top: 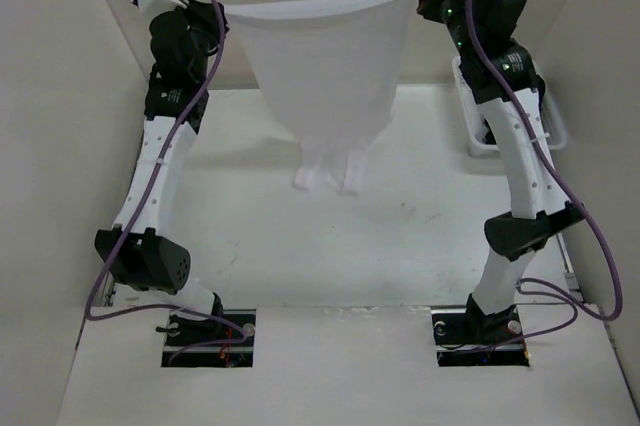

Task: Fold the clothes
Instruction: Flatten the tank top out

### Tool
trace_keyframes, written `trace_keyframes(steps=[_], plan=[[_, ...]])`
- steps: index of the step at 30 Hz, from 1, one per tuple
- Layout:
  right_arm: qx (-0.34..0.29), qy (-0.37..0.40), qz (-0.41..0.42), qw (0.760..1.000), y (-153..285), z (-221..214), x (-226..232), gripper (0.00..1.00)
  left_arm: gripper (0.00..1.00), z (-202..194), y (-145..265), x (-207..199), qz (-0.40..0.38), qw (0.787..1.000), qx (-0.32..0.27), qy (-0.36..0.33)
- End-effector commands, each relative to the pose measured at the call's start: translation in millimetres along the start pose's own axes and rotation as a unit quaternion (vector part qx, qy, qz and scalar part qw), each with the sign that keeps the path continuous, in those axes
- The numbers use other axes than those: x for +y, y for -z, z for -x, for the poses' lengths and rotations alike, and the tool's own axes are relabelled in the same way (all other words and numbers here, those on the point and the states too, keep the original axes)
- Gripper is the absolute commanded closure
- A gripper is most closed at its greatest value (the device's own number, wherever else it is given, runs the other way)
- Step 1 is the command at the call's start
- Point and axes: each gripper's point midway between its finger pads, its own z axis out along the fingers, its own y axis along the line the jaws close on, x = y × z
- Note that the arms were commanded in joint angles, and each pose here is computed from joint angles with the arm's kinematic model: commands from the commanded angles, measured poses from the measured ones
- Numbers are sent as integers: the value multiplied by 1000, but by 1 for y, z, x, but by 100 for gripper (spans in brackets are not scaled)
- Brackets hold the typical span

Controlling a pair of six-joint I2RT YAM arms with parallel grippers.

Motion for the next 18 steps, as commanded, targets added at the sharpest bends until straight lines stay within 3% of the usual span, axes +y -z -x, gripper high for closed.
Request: trace_keyframes(steps=[1,6,10,14,18], plan=[[-103,-29,56,993,52,98,34,100,97,95,47,-72,-98,990,-102,10],[-109,-20,58,992,71,108,34,100,97,98,60,-74,-104,989,-107,5],[-78,-14,39,996,83,78,17,100,96,78,77,-63,-103,990,-99,-4],[-42,-15,19,999,106,11,-13,100,96,25,96,-27,-76,995,-67,-9],[29,-34,6,999,148,-90,-42,100,96,-54,140,33,-32,999,-14,-17]])
